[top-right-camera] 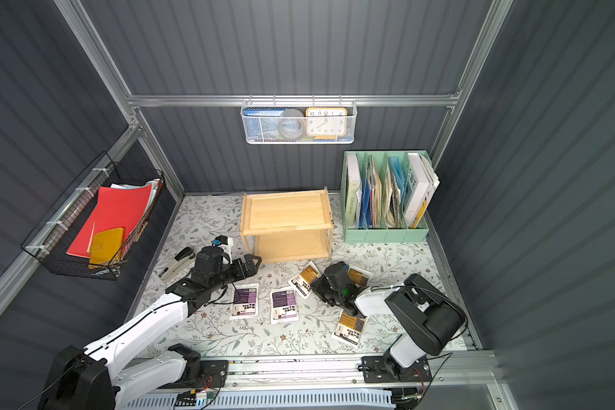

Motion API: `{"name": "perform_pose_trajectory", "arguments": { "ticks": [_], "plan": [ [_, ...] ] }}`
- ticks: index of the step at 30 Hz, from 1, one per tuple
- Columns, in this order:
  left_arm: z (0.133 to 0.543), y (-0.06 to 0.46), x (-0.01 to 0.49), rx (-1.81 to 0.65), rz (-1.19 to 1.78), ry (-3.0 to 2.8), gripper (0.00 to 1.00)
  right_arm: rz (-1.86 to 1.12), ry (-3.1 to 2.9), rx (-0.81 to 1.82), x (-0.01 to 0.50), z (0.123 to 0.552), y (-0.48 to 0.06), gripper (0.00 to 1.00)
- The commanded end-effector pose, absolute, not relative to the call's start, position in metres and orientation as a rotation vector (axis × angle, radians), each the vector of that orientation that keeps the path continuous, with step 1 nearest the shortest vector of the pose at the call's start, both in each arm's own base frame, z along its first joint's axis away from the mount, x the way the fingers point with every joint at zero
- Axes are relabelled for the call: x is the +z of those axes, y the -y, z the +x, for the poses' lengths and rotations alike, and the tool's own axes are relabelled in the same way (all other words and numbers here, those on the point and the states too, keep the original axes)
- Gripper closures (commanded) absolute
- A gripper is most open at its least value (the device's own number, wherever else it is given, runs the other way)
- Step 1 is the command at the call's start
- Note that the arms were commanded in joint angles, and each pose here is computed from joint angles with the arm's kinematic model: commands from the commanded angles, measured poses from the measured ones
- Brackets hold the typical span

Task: Place the bagged coffee beans on the shelf by color
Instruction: Pick up the bagged coffee beans at the center of the board.

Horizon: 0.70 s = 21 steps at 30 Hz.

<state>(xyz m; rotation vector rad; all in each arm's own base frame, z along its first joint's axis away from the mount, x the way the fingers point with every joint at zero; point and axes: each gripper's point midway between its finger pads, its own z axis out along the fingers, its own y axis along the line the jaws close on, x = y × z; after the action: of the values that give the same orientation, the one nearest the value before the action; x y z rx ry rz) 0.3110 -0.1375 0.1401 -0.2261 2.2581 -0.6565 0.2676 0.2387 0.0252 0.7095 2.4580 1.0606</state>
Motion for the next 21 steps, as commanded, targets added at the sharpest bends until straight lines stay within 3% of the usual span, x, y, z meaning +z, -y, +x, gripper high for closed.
{"name": "perform_pose_trajectory", "arguments": {
  "ticks": [1,11,21],
  "plan": [
    [0.316,0.144,0.155,-0.668,-0.175,-2.232,0.0,0.73,-2.476,0.969,0.023,0.258,-0.22,0.98],
    [0.328,0.149,0.183,-0.656,-0.126,-2.209,0.0,0.66,-2.412,0.867,0.078,0.243,-0.185,1.0],
    [0.322,0.157,0.227,-0.692,-0.031,-2.188,0.0,0.354,-2.487,1.069,0.148,0.213,-0.21,1.0]
  ]
}}
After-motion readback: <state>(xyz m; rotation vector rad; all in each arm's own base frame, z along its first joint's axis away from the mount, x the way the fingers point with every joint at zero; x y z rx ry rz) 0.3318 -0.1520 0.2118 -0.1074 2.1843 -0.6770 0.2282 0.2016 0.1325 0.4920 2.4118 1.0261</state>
